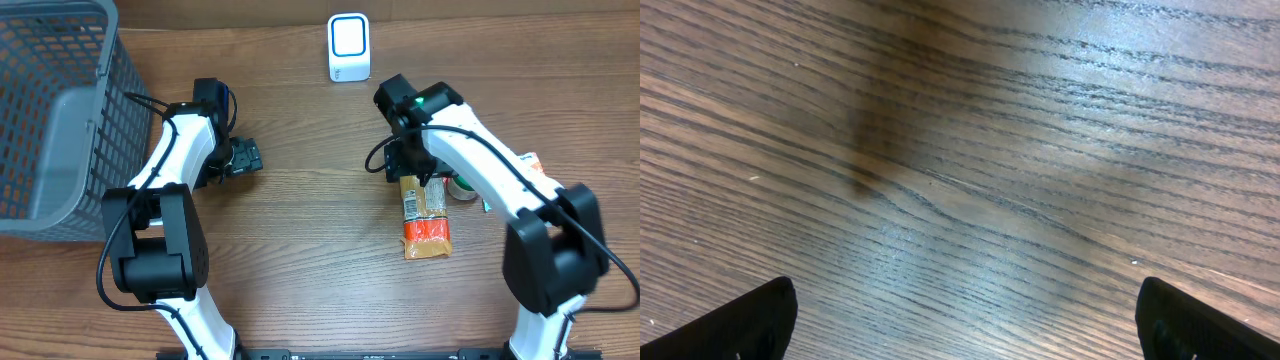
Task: Scan the item barcode
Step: 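Lower the spaghetti pack beside the green jar with the right gripper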
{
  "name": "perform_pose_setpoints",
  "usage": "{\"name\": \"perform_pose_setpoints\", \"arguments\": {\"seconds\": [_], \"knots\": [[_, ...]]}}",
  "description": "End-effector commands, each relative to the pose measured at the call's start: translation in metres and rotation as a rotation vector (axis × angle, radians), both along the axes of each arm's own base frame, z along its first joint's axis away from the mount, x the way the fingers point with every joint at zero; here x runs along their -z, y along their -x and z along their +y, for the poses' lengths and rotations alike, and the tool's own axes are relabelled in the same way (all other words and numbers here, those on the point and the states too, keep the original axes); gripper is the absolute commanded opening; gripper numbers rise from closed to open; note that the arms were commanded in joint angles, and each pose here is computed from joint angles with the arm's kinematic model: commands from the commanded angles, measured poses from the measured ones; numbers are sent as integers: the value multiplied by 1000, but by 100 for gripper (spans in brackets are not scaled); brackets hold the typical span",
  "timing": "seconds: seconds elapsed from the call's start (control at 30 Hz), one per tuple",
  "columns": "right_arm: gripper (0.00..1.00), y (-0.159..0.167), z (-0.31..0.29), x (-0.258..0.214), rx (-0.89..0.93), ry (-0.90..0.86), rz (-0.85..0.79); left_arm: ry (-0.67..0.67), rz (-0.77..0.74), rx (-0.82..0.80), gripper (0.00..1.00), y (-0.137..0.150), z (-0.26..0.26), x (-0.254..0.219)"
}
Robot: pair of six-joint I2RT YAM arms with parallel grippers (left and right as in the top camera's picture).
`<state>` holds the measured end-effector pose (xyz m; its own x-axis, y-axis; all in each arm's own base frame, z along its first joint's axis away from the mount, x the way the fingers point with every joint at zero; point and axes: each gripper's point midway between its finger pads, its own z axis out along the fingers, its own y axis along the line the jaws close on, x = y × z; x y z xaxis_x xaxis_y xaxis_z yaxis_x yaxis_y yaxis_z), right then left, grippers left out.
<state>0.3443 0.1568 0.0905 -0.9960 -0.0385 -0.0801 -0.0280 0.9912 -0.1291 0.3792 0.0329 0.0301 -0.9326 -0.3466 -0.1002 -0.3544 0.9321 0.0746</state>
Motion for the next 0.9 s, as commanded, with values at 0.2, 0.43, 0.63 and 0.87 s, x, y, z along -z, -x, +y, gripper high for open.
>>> {"name": "perform_pose_setpoints", "arguments": {"seconds": [0.2,0.43,0.63,0.87], "knots": [[100,-1,-4,-45,13,-46,-114,-12,-10,-17,100,-3,3,-3],[100,-1,-4,-45,13,-46,-114,-12,-10,-17,100,-3,3,-3],[100,-1,-4,-45,14,-46,-114,-12,-10,-17,100,-3,3,-3],[100,-1,-4,-45,14,-46,-114,-12,-10,-17,100,-3,3,-3]]}}
